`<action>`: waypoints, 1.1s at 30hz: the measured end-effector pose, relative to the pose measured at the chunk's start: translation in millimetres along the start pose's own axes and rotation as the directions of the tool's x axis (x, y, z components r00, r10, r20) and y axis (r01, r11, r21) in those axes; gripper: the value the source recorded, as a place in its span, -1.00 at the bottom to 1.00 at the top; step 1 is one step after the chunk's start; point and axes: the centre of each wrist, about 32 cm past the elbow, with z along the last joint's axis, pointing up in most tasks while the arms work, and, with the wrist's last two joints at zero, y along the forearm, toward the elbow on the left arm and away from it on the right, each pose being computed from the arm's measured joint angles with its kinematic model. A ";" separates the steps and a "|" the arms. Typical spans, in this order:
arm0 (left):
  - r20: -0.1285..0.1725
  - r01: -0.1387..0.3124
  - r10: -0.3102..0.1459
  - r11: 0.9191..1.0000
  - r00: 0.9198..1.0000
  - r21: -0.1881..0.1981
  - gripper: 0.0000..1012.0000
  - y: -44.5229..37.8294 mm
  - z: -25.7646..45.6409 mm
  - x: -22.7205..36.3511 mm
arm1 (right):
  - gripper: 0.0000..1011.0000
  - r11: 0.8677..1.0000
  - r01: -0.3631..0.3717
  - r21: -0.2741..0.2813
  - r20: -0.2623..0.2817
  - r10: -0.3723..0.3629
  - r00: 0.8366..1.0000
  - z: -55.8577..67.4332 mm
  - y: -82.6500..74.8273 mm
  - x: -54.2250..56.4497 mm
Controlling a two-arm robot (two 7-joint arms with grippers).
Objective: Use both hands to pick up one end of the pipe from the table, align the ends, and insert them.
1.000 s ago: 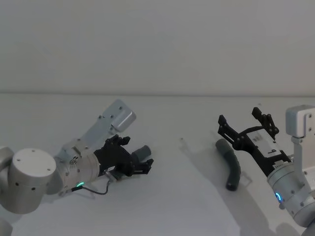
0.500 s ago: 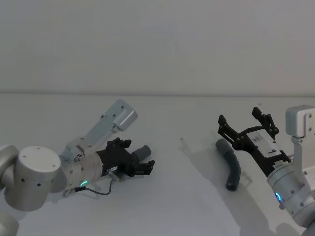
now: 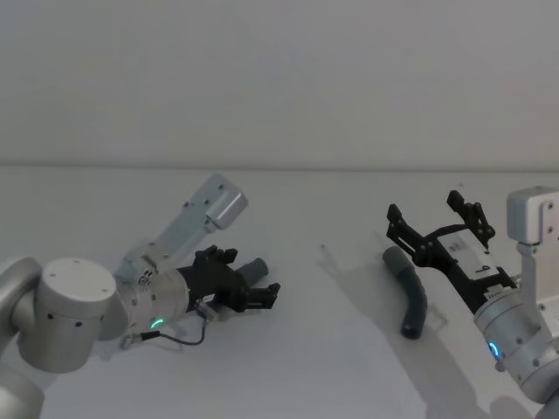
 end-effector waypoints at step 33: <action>-0.014 -0.008 0.009 0.999 1.000 0.053 0.62 -3.7 3.3 -1.8 | 0.98 1.000 0.000 0.000 0.000 0.000 1.000 0.0 0.0 0.0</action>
